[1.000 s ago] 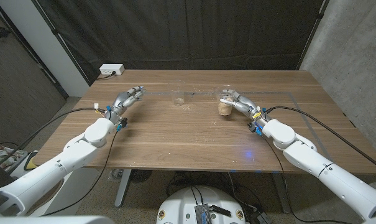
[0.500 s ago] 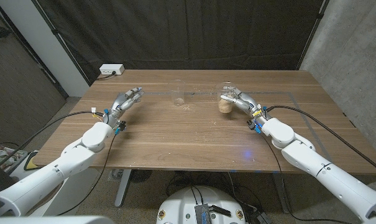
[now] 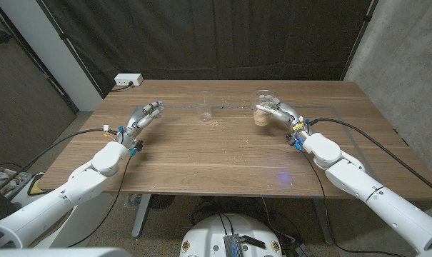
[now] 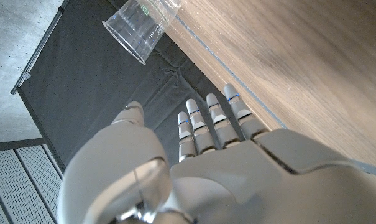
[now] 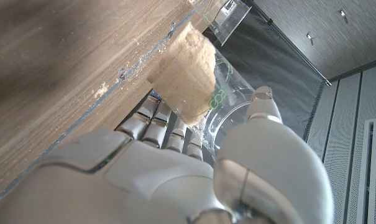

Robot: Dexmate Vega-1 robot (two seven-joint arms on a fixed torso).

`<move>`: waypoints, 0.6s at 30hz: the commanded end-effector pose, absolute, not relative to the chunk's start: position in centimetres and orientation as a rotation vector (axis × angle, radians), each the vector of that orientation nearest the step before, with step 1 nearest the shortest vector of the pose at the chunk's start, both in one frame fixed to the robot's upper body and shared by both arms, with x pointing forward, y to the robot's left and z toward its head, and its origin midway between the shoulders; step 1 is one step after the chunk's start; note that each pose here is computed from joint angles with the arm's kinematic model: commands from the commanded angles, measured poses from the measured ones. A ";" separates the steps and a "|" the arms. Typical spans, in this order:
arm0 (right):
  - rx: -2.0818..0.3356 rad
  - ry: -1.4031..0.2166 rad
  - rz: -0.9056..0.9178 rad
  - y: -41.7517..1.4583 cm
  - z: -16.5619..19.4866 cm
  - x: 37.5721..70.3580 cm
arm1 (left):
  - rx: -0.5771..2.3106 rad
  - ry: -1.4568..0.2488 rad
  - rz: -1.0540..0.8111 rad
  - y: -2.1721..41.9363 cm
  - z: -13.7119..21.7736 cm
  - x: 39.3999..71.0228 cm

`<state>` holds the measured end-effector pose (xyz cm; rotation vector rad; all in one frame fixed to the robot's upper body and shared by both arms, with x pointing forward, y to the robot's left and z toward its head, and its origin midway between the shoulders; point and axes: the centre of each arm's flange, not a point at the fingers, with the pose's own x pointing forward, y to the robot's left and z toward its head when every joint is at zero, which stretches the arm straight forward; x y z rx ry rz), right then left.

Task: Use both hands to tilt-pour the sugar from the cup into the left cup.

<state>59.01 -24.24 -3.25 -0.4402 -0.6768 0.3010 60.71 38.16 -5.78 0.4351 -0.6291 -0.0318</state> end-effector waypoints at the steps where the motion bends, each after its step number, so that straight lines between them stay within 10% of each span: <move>1: -0.444 -0.680 0.299 -24.5 -2.4 59.1 | 0.477 -0.659 -0.018 38.0 -5.1 59.8; 18: -0.462 -0.682 0.312 -23.9 -2.1 59.1 | 0.751 -0.682 0.159 37.0 -3.9 58.1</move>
